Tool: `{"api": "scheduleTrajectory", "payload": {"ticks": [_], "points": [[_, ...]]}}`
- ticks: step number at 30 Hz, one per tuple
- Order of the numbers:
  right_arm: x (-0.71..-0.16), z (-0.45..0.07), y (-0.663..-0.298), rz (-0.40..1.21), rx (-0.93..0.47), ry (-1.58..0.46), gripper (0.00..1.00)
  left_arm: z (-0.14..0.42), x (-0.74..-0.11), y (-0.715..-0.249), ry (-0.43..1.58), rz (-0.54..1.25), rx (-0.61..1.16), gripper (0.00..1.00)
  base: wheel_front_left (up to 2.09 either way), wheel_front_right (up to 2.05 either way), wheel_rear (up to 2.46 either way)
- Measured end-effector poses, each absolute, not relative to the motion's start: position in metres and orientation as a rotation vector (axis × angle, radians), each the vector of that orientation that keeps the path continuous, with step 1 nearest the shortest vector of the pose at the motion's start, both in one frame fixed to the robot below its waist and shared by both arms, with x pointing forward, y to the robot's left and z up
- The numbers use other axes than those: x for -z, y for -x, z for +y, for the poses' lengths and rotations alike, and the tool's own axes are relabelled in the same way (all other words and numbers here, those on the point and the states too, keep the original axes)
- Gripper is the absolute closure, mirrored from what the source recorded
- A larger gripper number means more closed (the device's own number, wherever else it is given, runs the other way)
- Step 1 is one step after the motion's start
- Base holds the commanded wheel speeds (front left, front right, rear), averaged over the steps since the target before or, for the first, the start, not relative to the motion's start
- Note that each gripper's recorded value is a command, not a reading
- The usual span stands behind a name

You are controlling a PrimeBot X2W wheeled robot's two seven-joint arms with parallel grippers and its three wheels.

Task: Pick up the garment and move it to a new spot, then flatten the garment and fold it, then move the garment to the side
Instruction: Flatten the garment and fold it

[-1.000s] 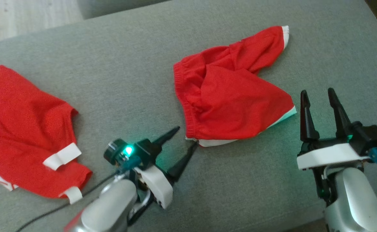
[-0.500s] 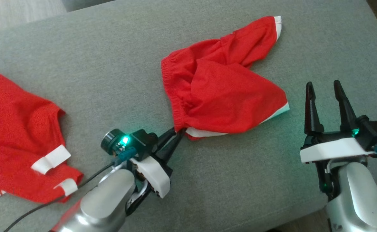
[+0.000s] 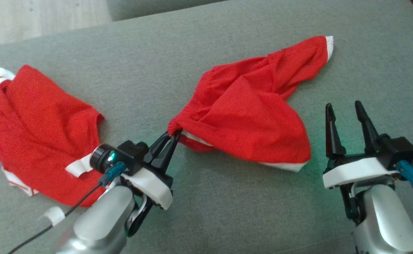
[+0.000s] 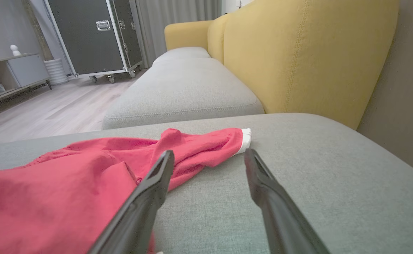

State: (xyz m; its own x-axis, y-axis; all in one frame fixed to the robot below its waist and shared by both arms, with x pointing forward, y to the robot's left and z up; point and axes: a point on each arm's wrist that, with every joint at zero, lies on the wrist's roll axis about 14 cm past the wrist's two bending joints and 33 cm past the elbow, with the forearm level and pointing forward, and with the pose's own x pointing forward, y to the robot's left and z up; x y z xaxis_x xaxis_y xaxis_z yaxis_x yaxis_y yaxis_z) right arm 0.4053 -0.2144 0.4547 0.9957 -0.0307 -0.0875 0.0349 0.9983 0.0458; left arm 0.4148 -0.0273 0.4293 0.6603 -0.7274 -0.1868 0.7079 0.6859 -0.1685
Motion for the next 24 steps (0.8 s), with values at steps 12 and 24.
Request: {"api": "scheduleTrajectory", "payload": {"ticks": [12, 24], "points": [[-0.426, -0.170, -0.403, 0.192, -0.094, -0.058, 0.00, 0.031, -0.433, -0.413, 0.073, 0.234, 0.605, 1.00, 0.00, 0.00, 0.00], [-0.389, -0.134, -0.392, 0.391, -0.211, -0.031, 0.00, 0.041, -0.432, -0.401, 0.080, 0.239, 0.573, 1.00, 0.00, 0.00, 0.00]]}}
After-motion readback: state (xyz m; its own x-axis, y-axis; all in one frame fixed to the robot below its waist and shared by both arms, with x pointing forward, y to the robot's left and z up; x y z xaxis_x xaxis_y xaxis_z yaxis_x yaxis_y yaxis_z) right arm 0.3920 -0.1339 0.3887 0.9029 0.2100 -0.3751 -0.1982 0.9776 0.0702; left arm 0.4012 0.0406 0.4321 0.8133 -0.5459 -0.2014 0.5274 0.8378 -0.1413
